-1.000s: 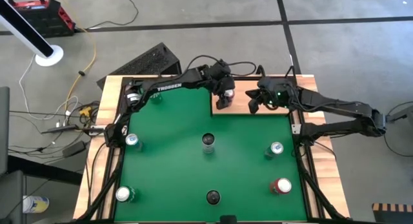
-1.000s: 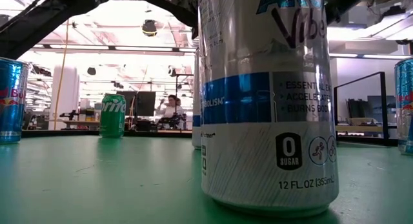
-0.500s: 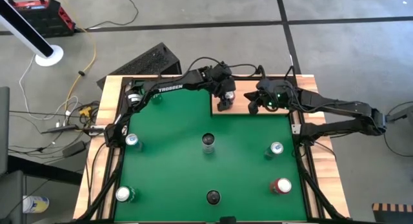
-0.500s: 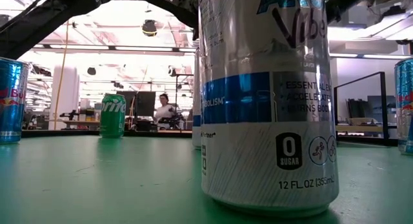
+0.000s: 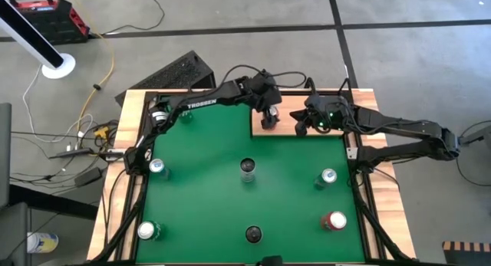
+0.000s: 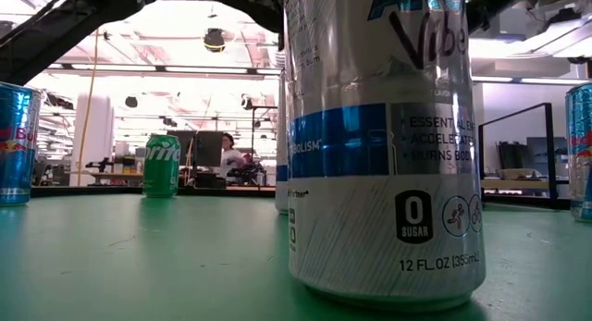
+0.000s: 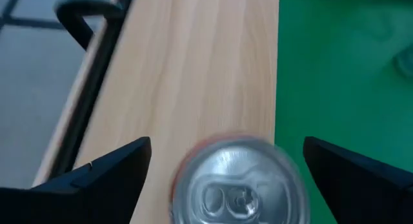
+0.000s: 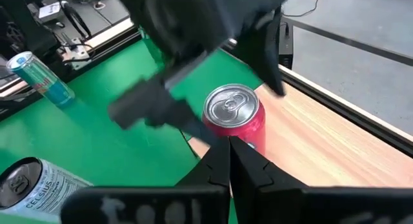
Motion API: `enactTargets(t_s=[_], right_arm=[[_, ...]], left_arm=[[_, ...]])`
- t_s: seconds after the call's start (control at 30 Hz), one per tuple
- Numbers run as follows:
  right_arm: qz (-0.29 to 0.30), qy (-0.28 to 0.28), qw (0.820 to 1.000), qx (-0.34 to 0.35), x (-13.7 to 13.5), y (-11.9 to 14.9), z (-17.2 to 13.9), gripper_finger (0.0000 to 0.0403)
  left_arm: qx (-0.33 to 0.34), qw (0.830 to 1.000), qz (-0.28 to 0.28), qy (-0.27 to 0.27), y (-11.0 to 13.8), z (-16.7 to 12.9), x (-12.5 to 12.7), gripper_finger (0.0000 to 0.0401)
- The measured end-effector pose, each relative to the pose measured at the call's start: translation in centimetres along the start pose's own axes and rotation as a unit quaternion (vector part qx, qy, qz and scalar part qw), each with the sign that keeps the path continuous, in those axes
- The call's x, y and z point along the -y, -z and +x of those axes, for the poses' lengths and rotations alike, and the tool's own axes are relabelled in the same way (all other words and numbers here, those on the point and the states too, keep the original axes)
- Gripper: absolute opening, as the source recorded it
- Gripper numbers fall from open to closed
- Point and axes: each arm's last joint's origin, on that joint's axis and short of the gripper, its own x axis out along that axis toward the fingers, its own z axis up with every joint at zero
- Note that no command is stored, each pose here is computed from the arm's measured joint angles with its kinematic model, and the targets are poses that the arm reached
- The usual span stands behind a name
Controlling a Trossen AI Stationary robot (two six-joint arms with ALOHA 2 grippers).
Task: Place canned beverage on shelf
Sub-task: Put the top orange soda can on the shelf
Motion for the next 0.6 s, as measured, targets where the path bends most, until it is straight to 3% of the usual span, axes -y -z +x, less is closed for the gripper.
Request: enactTargets(t_s=[0.37,0.6], right_arm=[[-0.002,-0.033,0.999,-0.033,-1.7,1.1,-0.1,0.0021],[-0.029,-0.067,0.992,-0.101,-2.9,2.5,3.9,0.0018]], left_arm=[[0.039,0.999,0.018,-0.021,-5.0,-6.7,-1.2,0.0391],[0.086,0.995,0.024,-0.043,-5.9,-16.1,-1.8,0.0327]])
